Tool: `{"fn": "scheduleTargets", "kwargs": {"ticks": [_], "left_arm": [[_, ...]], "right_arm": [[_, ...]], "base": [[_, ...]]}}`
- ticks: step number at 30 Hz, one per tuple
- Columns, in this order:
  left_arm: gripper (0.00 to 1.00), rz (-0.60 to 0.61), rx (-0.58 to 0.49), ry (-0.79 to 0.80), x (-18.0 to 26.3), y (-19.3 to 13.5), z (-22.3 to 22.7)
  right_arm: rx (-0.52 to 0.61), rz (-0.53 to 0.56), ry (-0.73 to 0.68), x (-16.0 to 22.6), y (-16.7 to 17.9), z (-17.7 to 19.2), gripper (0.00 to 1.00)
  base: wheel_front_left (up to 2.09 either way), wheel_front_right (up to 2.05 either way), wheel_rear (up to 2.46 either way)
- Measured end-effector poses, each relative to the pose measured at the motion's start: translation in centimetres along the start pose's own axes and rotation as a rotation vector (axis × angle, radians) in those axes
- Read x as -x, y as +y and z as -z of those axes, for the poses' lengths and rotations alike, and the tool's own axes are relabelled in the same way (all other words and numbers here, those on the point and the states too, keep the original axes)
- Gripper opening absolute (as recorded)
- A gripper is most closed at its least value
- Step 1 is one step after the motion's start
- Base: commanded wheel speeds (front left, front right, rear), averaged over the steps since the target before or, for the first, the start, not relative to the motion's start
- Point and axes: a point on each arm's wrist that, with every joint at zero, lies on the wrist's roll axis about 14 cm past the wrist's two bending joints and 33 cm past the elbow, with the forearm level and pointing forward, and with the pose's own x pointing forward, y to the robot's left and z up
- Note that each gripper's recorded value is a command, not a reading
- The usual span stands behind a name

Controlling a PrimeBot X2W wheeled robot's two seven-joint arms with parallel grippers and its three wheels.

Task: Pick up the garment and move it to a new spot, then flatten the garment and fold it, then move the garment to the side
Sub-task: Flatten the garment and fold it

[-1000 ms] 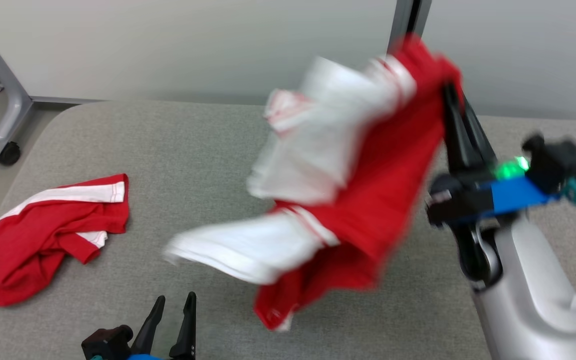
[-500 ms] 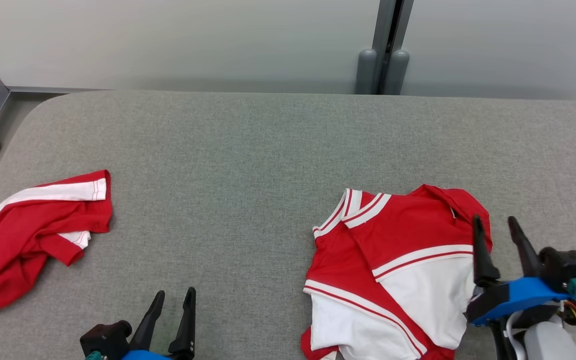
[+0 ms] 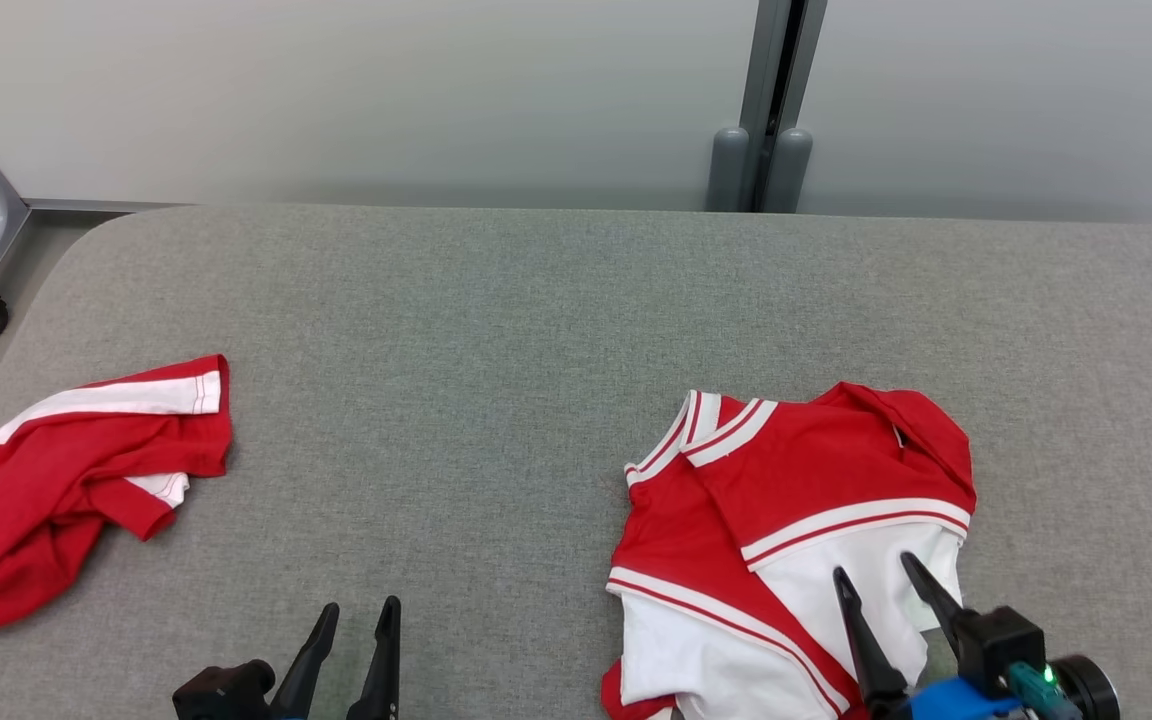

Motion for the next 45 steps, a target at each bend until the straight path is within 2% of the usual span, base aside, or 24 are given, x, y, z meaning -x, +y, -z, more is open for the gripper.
{"fn": "scheduleTargets", "kwargs": {"ticks": [7,15,16,17,22,25,33,40,43,45], "left_arm": [[1.0,0.008,-0.002,0.007,-0.1,-0.2,0.2],[1.0,0.016,-0.003,0.014,-0.2,-0.5,0.4],[1.0,0.015,-0.002,0.014,-0.2,-0.5,0.4],[1.0,0.014,-0.001,0.015,-0.2,-0.5,0.4],[1.0,0.004,0.001,0.021,-0.1,-0.2,0.6],[1.0,-0.003,0.003,0.022,0.0,0.0,0.7],[1.0,-0.006,0.005,0.018,0.3,0.1,0.7],[1.0,-0.015,0.016,0.003,1.0,0.0,0.6],[1.0,-0.032,0.026,-0.003,1.5,0.3,0.7],[1.0,-0.046,0.032,-0.008,1.9,0.6,0.7]], "right_arm": [[0.003,0.024,0.044,2.2,-0.4,1.8,1.0],[0.001,0.019,0.05,2.7,-0.2,2.1,1.0],[0.001,0.016,0.052,2.7,-0.1,2.2,0.42],[0.001,0.013,0.056,2.6,0.0,2.3,0.0],[-0.008,0.015,0.07,2.1,-0.2,2.6,0.0],[-0.03,-0.014,-0.01,0.5,0.7,0.0,0.0],[-0.08,-0.188,-0.455,-3.8,5.2,-16.3,0.0],[-0.059,-0.458,-0.68,-4.3,12.9,-26.9,0.0],[-0.078,-0.529,-0.774,-3.9,14.7,-31.6,0.0],[-0.086,-0.538,-0.845,-3.5,14.7,-34.9,0.0]], "base": [[0.0,0.0,0.0],[0.0,0.0,0.0],[0.0,0.0,0.0],[0.0,0.0,0.0],[0.0,0.0,0.0],[0.0,0.0,0.0],[0.0,0.0,0.0],[0.0,0.0,0.0],[0.0,0.0,0.0],[0.0,0.0,0.0]]}}
